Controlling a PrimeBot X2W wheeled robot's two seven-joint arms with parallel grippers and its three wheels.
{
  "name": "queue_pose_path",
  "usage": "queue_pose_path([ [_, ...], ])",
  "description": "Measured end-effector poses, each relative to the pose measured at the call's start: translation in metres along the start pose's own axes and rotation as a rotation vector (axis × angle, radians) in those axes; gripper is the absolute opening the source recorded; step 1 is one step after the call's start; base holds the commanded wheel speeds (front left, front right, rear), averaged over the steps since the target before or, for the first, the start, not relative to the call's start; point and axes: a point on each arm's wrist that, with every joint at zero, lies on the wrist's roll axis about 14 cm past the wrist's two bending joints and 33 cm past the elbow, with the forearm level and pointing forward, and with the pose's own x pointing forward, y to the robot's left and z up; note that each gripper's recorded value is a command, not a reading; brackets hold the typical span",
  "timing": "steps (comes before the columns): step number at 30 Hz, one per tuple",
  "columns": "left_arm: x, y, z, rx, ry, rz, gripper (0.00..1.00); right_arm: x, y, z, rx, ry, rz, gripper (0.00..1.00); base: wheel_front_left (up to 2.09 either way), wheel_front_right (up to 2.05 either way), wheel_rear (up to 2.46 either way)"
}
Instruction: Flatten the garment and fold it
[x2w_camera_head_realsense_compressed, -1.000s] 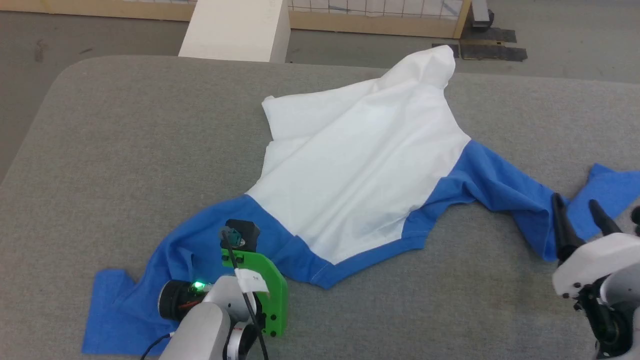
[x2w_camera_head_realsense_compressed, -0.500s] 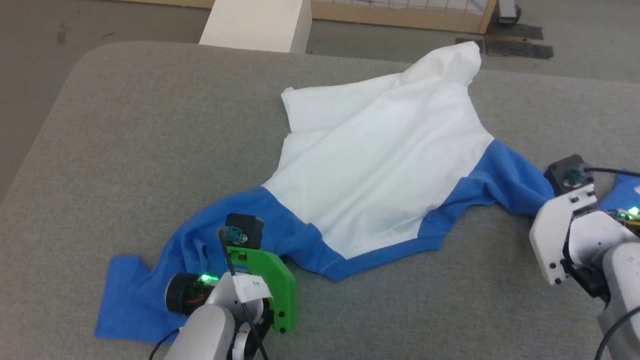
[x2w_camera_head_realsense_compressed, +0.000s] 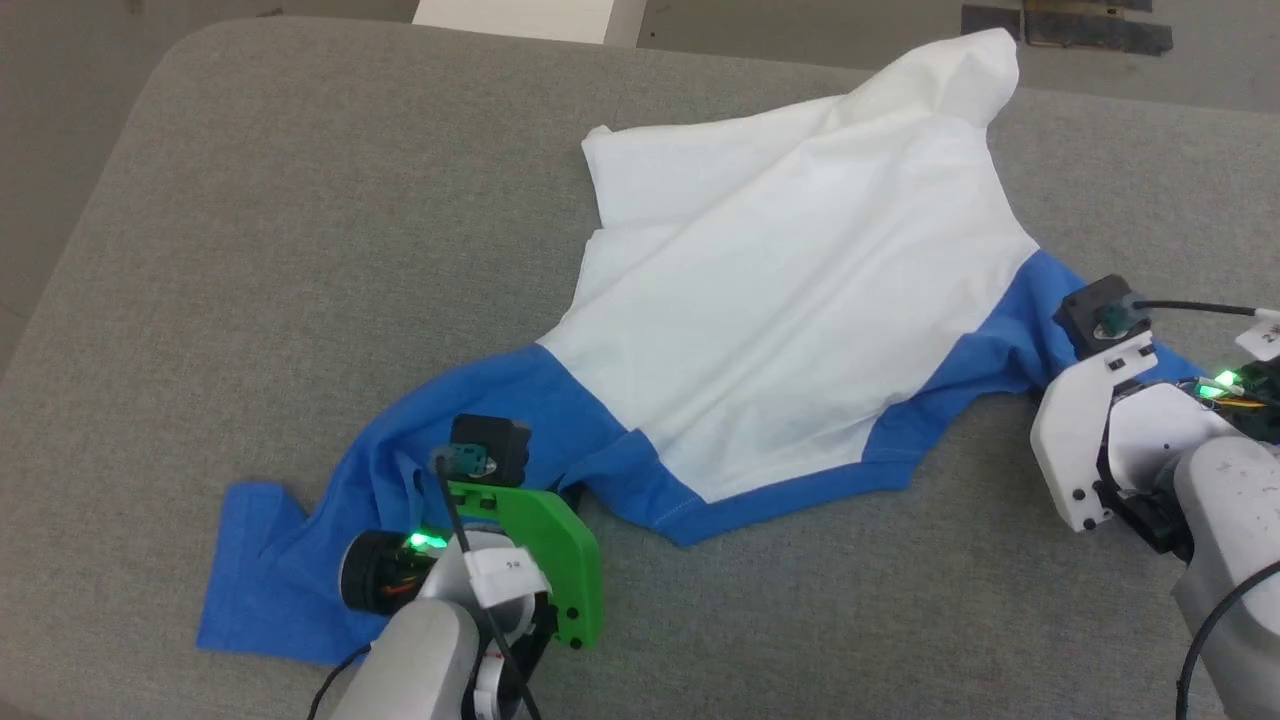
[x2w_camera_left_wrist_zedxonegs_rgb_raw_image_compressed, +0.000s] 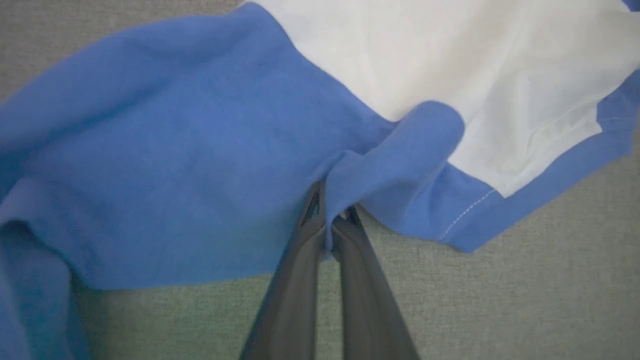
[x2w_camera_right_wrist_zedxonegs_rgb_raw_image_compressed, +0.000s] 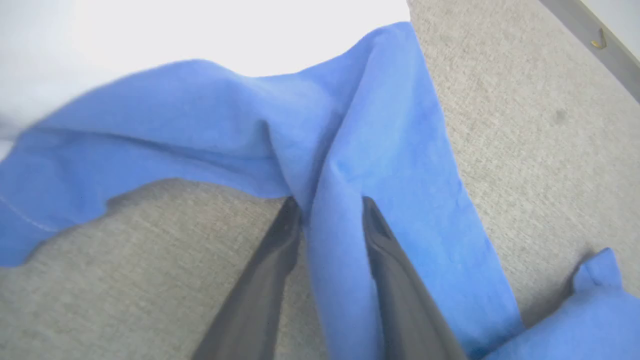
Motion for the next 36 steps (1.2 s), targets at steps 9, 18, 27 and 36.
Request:
queue_pose_path([
  [9, -0.022, 0.011, 0.067, -0.045, -0.253, 0.002, 0.00, -0.043, -0.024, 0.048, 0.212, -0.176, 0.030, 0.00, 0.00, 0.00, 0.00],
  [18, -0.054, 0.018, 0.216, 0.071, -0.587, -0.026, 0.00, -0.121, -0.075, 0.127, 0.367, -0.362, 0.037, 0.00, 0.00, 0.00, 0.00],
  [27, -0.049, 0.020, 0.359, 0.195, -0.795, 0.059, 0.00, -0.143, -0.109, 0.238, 0.353, -0.571, 0.003, 0.00, 0.00, 0.00, 0.00],
  [36, -0.036, -0.002, 0.450, 0.282, -1.039, 0.107, 0.00, -0.152, -0.157, 0.313, 0.374, -0.823, -0.118, 0.00, 0.00, 0.00, 0.00],
])
